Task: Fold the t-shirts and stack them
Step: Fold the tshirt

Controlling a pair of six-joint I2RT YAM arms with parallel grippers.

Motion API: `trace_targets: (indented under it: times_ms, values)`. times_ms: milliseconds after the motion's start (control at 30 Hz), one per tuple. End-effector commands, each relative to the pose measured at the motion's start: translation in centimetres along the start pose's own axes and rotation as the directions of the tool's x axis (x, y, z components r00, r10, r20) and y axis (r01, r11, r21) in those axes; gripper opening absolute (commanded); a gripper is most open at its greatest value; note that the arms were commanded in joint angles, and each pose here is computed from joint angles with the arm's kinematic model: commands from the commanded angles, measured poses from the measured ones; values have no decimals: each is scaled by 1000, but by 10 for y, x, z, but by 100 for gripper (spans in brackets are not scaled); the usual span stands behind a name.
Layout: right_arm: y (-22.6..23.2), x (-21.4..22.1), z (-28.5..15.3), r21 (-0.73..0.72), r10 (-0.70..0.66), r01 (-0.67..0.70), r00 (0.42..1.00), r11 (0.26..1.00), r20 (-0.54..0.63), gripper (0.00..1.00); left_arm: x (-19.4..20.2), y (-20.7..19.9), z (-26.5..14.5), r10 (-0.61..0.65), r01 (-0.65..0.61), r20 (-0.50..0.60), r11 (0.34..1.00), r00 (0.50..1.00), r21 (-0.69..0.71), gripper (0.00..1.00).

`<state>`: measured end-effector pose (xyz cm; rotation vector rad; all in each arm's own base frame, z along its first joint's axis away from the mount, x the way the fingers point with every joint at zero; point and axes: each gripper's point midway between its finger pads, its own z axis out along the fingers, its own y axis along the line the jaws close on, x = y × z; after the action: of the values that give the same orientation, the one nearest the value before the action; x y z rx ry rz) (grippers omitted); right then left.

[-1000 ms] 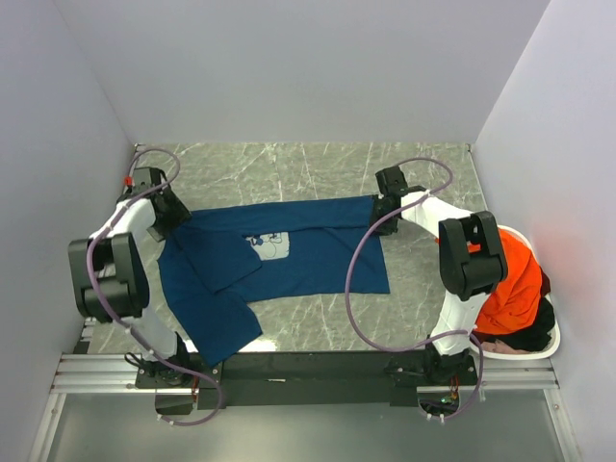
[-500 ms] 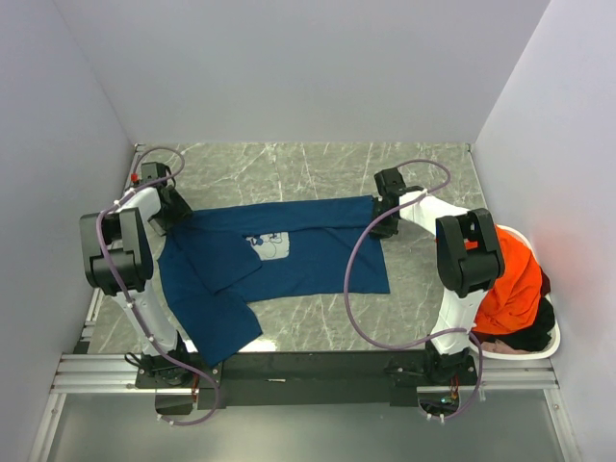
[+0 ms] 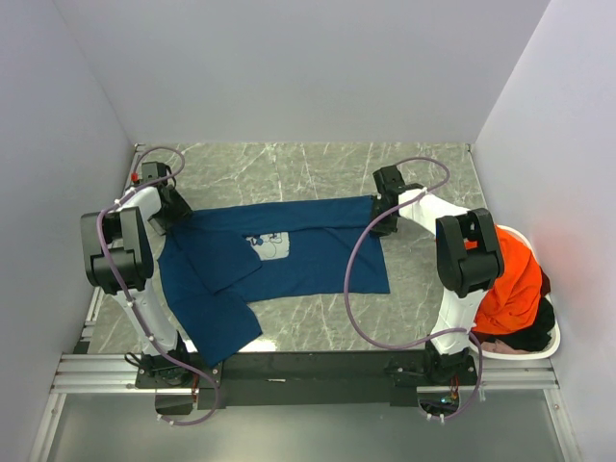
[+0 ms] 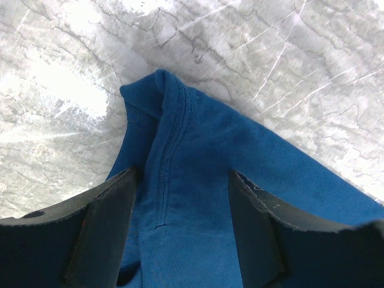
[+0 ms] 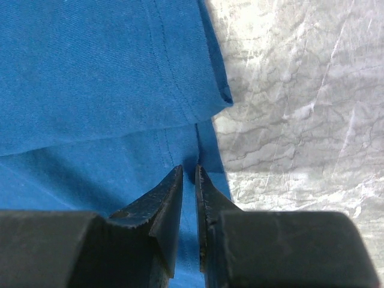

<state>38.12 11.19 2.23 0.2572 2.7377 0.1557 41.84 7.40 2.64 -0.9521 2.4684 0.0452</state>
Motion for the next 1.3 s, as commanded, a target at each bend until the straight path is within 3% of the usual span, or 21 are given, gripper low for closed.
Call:
trace_targets:
  times_ms: [0,433,633,967,1267]
  values:
    - [10,-15,-11,-15,-16,17,999,1000,38,22,-9,-3,1,20,-20,24,1000,1000,0,68]
    - [8,-6,0,-7,-16,16,1000,1000,11,18,-10,-4,0,18,-18,24,1000,1000,8,67]
    - [-2,-5,3,41,-32,32,999,999,9,0,-8,-1,2,21,-21,20,1000,1000,-5,67]
    - [-43,-35,-10,191,-56,40,995,981,77,0,-9,6,5,16,-16,17,999,1000,-37,66]
    - [-43,-44,-6,154,-39,26,996,988,82,0,-9,9,7,12,-11,13,999,1000,-46,67]
